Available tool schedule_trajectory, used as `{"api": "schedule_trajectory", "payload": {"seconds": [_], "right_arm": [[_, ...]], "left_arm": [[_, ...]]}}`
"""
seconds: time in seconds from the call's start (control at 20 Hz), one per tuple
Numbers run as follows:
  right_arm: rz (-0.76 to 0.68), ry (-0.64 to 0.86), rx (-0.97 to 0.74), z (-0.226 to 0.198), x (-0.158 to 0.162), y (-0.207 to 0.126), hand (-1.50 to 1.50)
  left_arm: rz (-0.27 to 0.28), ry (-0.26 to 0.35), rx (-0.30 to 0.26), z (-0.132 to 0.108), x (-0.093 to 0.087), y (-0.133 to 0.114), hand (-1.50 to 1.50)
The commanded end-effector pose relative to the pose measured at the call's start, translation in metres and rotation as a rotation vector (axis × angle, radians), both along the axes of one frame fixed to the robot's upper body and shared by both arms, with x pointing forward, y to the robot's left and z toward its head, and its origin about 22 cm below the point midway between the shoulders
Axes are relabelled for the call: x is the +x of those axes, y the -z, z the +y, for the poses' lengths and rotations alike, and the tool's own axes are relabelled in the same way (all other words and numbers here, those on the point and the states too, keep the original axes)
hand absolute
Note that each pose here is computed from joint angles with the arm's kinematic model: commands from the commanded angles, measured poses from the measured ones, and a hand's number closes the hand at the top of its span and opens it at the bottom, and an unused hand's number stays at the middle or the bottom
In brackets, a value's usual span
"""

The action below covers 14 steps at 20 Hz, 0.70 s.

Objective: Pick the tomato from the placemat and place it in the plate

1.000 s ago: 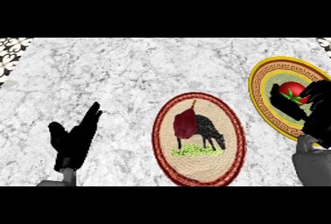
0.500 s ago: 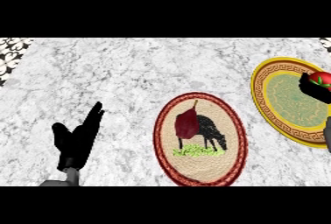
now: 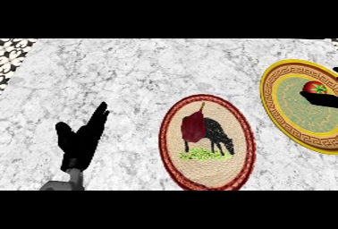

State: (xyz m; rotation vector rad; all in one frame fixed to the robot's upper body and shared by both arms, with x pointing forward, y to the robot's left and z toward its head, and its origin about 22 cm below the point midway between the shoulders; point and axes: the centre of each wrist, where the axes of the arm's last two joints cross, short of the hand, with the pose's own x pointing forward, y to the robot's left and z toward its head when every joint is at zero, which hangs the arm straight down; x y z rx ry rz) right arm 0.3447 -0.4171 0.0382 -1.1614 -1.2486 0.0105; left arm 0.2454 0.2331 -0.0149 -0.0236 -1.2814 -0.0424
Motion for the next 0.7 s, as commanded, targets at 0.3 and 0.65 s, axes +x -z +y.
{"api": "schedule_trajectory", "payload": {"seconds": [0.3, 0.65], "right_arm": [[-0.372, -0.066, 0.158, -0.024, 0.004, -0.005, -1.5], [-0.422, -0.055, 0.312, -0.05, -0.023, 0.012, -1.5]], "left_arm": [[0.069, -0.007, -0.004, 0.011, 0.0, 0.01, 0.0], [0.09, -0.035, 0.015, 0.015, 0.008, 0.009, 0.0]]}}
